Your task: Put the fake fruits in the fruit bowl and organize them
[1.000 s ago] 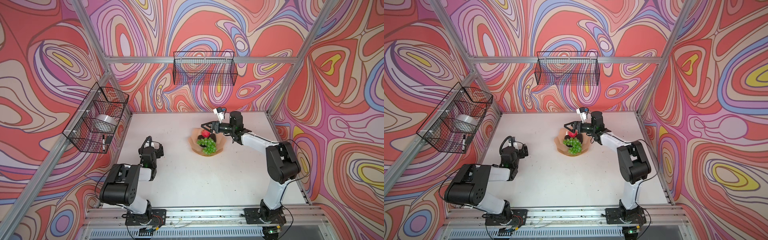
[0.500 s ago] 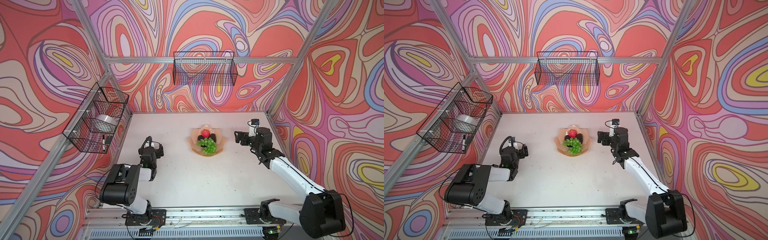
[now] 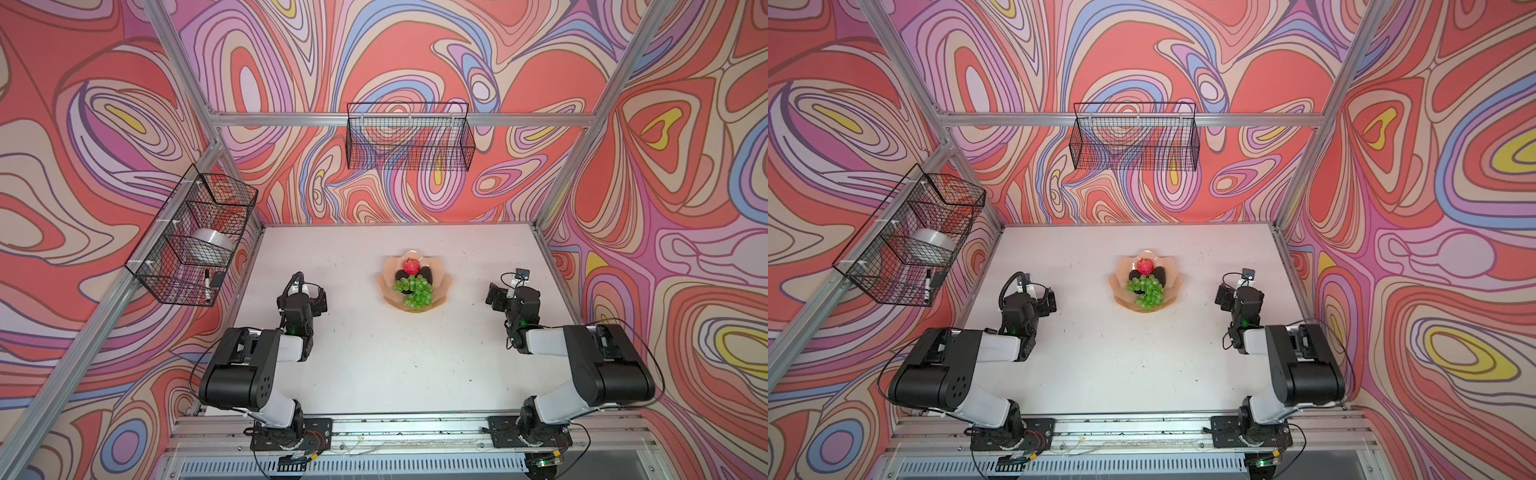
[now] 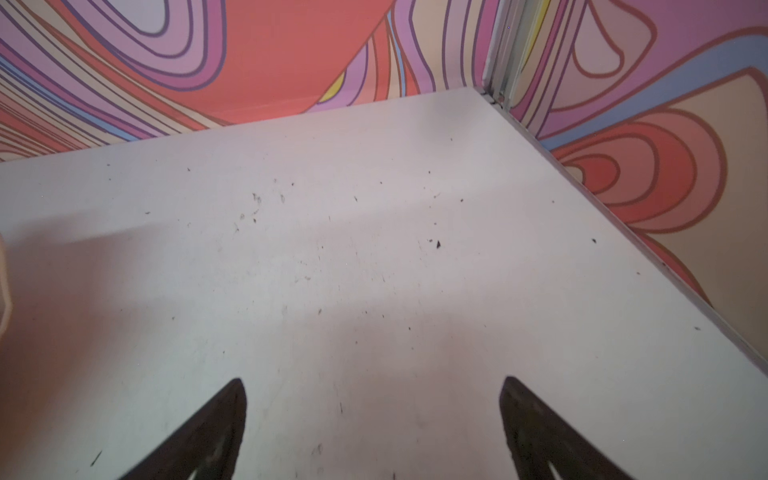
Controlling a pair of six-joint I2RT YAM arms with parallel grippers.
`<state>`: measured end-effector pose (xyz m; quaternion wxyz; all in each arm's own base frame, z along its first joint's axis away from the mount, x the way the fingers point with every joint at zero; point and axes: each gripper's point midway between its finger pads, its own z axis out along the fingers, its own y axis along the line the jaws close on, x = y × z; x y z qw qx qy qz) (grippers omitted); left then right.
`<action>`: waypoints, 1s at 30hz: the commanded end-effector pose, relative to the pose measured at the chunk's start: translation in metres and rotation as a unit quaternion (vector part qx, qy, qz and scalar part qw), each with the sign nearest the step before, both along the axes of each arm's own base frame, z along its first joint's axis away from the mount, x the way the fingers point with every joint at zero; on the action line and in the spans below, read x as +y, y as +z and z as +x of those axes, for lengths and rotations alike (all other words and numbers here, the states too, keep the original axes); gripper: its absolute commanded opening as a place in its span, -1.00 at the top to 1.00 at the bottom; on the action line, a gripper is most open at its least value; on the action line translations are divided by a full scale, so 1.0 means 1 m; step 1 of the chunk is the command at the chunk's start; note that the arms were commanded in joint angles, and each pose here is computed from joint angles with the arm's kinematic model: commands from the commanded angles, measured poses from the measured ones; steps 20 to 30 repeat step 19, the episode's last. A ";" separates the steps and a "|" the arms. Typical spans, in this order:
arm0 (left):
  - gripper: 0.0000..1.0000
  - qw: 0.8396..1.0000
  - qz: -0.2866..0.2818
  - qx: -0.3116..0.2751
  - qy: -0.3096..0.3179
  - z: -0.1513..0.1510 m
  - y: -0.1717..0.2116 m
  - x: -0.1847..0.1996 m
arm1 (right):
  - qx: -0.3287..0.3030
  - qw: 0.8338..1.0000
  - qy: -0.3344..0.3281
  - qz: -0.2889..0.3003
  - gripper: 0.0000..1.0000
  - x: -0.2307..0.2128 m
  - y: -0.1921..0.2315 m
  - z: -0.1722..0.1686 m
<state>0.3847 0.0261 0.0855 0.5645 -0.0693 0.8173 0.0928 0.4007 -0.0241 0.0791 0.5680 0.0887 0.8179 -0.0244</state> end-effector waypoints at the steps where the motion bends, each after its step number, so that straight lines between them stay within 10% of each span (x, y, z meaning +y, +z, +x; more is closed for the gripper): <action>1: -1.00 1.000 -0.002 -0.011 0.003 0.004 0.007 0.002 | -0.093 0.995 0.028 -0.016 -0.96 0.007 0.025 0.008; 30: -1.00 1.000 -0.002 -0.011 0.003 0.004 0.006 0.002 | -0.045 0.999 0.002 -0.023 -0.97 0.000 0.017 0.024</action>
